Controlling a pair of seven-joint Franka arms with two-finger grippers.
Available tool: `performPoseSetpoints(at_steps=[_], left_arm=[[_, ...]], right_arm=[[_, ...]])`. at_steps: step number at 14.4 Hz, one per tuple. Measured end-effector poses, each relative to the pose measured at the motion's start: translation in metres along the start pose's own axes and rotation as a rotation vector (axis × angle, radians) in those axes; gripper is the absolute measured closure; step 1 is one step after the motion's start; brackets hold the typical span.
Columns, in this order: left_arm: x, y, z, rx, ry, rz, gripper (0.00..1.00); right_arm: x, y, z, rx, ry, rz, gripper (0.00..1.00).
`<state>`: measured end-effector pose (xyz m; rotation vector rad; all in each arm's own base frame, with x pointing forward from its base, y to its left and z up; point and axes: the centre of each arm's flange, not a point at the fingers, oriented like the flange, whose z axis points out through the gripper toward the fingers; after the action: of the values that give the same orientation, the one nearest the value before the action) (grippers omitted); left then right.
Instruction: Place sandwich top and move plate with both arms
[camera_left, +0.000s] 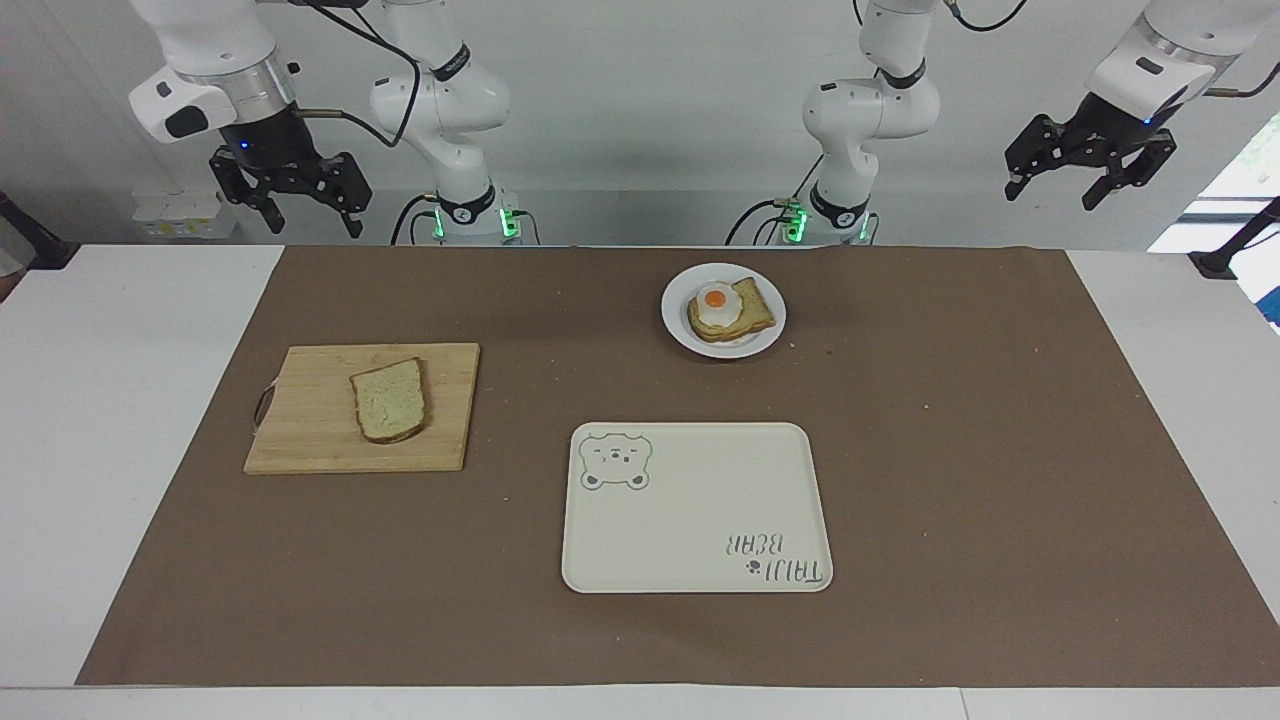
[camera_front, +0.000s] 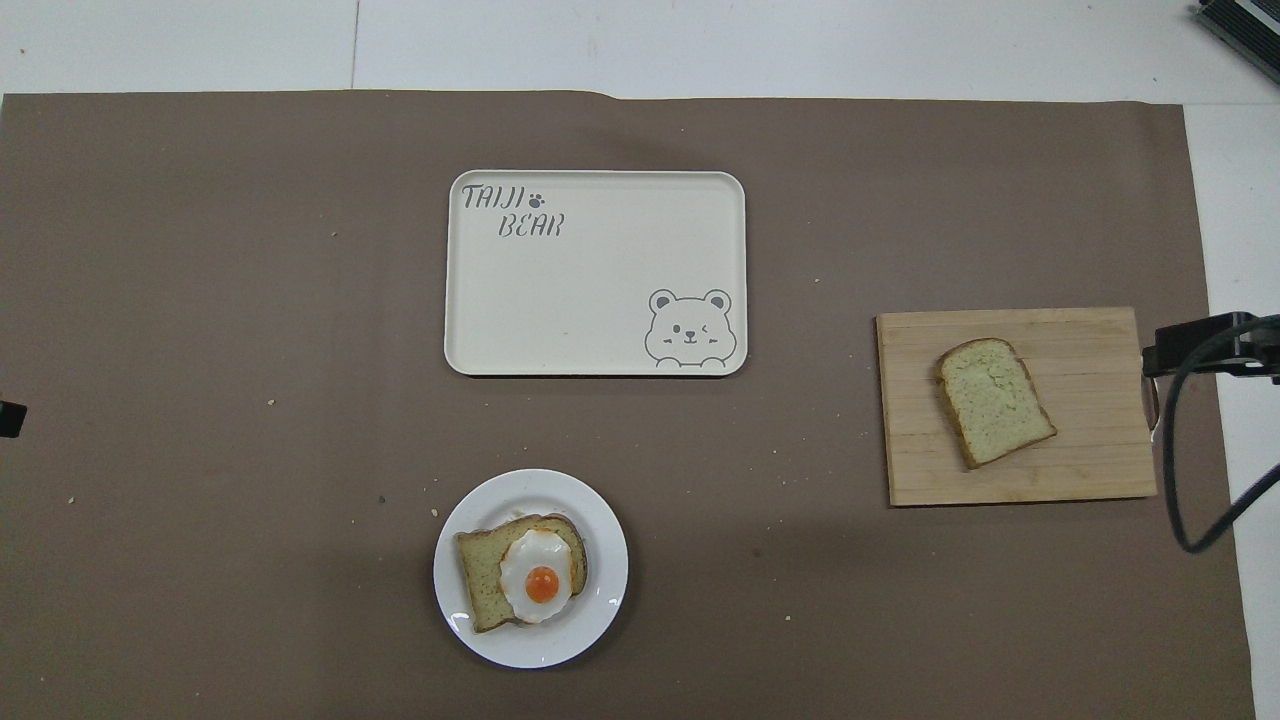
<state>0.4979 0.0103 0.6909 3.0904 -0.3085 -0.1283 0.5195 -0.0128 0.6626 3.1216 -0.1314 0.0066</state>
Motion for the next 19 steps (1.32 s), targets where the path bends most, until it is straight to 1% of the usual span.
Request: performPoseSetpoints(at_steps=[5,19], left_arm=[[-0.0002,0.0001,0.0,0.0,-0.001,0.001,0.0],[-0.0003,0.0003,0.0,0.0,-0.002,0.001,0.0]], right_arm=[[0.0003,0.0005,0.0002,0.0,0.001,-0.063,0.0],[0.0016,0.0008,0.0,0.001,0.011,-0.063,0.0]])
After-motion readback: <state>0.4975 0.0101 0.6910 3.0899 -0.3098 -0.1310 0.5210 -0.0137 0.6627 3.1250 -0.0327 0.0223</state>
